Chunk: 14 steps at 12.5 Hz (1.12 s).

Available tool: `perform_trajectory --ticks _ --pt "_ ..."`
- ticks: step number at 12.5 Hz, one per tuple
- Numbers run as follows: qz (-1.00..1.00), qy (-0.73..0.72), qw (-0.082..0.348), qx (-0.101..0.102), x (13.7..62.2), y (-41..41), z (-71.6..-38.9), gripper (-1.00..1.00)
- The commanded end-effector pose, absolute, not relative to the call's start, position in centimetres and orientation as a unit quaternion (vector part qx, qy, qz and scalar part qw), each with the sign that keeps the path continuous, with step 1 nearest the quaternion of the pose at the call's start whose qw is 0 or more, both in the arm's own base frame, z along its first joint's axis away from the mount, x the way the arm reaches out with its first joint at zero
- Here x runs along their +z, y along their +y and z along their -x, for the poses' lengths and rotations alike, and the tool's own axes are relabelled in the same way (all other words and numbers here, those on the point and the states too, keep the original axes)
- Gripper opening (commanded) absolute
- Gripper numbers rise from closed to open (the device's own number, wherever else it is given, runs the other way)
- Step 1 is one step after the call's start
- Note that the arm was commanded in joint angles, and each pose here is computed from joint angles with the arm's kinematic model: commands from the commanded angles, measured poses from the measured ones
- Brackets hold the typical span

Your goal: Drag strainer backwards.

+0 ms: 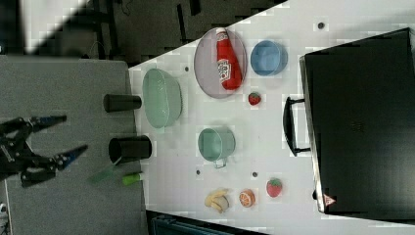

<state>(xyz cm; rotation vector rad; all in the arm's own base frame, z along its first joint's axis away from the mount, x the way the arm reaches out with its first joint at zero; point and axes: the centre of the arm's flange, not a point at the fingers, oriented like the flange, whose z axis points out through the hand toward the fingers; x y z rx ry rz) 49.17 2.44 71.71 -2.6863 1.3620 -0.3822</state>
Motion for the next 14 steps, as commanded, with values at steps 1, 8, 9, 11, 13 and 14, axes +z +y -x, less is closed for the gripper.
perform_trajectory --ticks 1,8,9,11,13,14 --pt "0.882 0.471 0.01 -0.015 57.9 13.2 -55.0 1.0" --pt "0.793 0.607 0.022 0.054 43.7 31.1 -57.9 1.0" --pt "0.777 0.626 0.017 0.065 41.4 32.3 -58.4 1.0" --pt "0.747 0.66 0.01 0.085 36.9 34.3 -59.8 1.0" --pt "0.721 0.685 0.013 0.1 32.6 36.3 -61.3 1.0" --pt "0.717 0.689 0.021 0.103 30.6 37.2 -62.2 1.0"
